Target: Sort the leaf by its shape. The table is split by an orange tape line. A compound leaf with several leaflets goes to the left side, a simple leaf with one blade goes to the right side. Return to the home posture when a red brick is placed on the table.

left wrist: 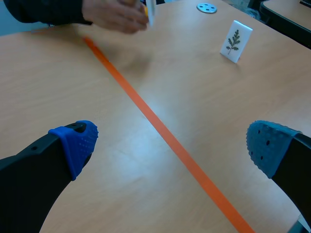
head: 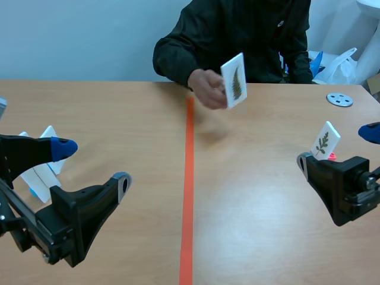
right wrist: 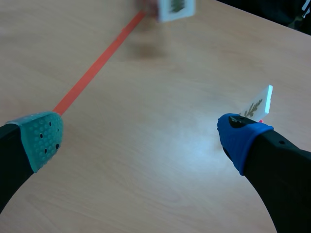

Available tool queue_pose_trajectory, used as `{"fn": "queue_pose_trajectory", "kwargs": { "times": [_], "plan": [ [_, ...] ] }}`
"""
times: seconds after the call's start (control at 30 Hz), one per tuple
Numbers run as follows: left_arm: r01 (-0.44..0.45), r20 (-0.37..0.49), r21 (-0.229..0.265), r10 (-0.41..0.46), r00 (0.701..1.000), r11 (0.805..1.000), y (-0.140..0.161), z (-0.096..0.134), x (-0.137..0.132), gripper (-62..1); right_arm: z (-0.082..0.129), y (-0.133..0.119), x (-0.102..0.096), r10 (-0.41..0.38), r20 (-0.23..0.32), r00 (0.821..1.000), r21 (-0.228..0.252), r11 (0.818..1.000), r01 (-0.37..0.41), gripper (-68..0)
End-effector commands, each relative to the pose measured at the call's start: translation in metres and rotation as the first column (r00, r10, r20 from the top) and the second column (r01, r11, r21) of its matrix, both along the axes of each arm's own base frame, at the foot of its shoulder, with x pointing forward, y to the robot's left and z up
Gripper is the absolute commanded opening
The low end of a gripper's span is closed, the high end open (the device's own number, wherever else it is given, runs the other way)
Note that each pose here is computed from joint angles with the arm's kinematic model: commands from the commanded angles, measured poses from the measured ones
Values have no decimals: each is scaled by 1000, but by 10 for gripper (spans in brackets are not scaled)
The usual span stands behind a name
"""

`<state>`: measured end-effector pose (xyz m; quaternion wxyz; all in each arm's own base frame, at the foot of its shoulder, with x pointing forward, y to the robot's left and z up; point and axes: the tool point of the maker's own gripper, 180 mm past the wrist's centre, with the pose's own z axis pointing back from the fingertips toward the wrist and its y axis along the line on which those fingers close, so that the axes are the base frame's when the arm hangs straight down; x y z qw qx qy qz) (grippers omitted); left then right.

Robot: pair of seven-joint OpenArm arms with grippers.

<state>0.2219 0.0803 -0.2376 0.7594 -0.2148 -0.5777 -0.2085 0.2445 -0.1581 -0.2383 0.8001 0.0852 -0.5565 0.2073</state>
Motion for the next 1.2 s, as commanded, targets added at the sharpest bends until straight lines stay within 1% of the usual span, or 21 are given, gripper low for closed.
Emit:
{"fn": "queue_pose_trajectory", "kwargs": {
  "times": [0.0, 0.07, 0.23, 1.17],
  "plan": [
    [-20, 14, -11, 21, 1000, 1000, 3, 4, 3, 14, 8, -2, 4, -8, 30, 1000, 10, 1000, 7, 4],
    [-26, 7, -6, 26, 1000, 1000, 4, 3, 3, 14, 8, -2, 4, -8, 30, 1000, 10, 1000, 7, 4],
    [-34, 2, -12, 34, 999, 999, 4, 2, 3, 14, 8, -2, 4, -8, 30, 1000, 11, 1000, 7, 4],
    [-31, -1, -7, 31, 1000, 999, 4, 1, 3, 14, 7, -3, 4, -8, 30, 1000, 10, 1000, 8, 4]
  ]
}}
